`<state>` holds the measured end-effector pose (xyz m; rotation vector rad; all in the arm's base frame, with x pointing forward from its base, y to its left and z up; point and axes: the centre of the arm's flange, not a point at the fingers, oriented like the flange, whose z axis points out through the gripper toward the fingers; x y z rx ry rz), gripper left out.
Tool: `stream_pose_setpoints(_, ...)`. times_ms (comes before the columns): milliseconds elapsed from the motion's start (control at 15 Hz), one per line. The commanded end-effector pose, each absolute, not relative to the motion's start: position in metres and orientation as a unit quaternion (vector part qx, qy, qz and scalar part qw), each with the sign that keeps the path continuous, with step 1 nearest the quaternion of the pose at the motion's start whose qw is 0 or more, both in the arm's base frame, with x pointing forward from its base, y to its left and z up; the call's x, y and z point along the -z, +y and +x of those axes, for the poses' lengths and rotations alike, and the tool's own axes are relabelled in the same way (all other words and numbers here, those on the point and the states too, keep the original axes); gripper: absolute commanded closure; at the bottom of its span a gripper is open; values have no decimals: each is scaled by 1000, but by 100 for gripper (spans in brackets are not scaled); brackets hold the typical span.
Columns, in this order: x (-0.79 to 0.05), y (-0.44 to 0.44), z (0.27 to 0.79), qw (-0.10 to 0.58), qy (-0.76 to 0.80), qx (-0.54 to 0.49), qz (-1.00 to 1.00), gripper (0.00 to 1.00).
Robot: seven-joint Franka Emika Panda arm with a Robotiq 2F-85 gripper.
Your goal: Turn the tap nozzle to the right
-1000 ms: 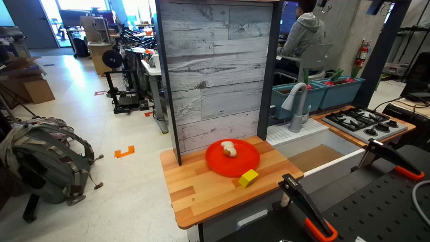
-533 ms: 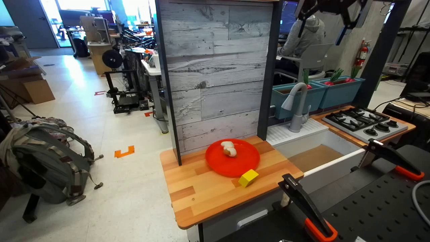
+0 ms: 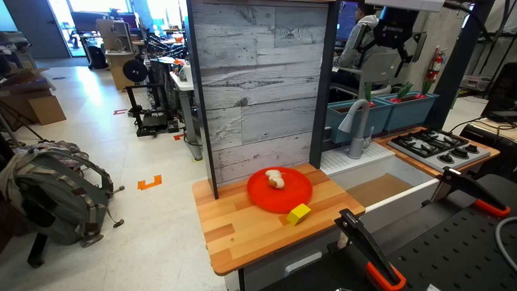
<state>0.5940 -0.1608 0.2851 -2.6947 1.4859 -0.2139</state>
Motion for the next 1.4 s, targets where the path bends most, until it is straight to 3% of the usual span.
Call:
stream_pose_setpoints(0,-260,-169,624,16,507,88,-857,0)
stream_pose_setpoints(1333,-181,-159,627,18,549,46,-834,0)
